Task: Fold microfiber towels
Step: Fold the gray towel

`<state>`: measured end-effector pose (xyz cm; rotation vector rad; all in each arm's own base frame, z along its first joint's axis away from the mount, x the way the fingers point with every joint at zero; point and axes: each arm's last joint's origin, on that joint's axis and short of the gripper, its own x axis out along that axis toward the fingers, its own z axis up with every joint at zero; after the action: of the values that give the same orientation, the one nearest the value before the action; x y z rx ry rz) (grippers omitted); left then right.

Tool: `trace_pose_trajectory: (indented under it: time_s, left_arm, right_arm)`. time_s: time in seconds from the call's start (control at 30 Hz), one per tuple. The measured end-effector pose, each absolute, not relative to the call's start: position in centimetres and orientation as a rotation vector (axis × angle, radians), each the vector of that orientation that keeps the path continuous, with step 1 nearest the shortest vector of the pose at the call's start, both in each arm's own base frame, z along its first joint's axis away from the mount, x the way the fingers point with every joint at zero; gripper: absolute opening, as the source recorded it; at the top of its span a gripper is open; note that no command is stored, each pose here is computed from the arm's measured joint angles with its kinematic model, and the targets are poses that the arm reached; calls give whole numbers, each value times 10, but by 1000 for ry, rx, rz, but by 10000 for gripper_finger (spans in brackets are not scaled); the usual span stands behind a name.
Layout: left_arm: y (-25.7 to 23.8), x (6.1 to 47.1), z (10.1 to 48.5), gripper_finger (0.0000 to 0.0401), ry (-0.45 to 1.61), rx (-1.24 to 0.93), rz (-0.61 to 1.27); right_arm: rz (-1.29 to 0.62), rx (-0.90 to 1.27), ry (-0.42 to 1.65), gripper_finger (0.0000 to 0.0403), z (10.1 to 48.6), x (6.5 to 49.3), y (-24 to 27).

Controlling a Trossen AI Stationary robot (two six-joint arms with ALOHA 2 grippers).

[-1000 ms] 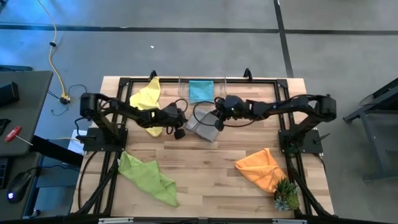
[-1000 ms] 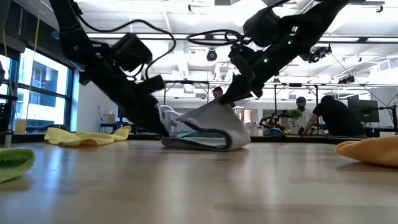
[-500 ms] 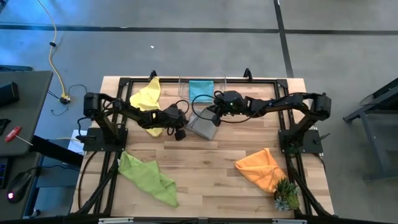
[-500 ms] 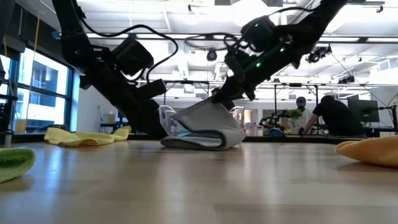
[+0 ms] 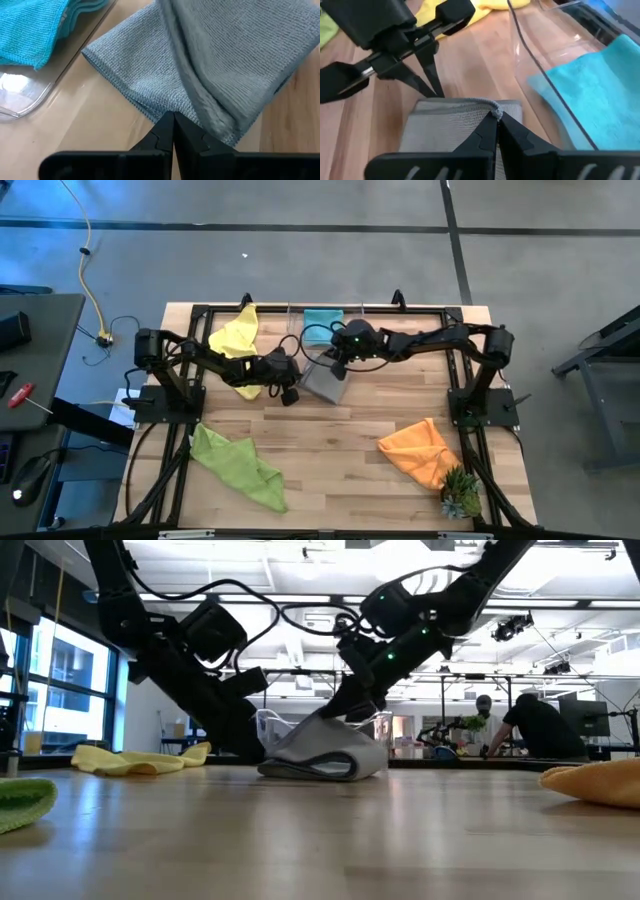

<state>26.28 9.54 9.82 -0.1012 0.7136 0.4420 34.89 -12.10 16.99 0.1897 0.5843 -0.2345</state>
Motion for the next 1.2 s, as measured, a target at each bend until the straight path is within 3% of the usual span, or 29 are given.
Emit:
trace_pose_trajectory:
  time_s: [0.33,0.67,0.87,1.03,1.2]
  left_arm:
    - [94,263,98,0,714,-99,437]
    - [94,263,98,0,715,-98,439]
    - [94,259,103,0,746,-68,453]
    - [95,257,107,0,745,-109,383]
    - [86,260,97,0,776,-153,323]
  right_arm:
    - [-226,182,604,17,169,357,-124]
    - [-263,174,595,164,170,357,-124]
    - [-256,150,592,207,195,349,-121]
    - [-212,146,650,191,219,331,-111]
    - [-146,217,732,106,196,327,-82]
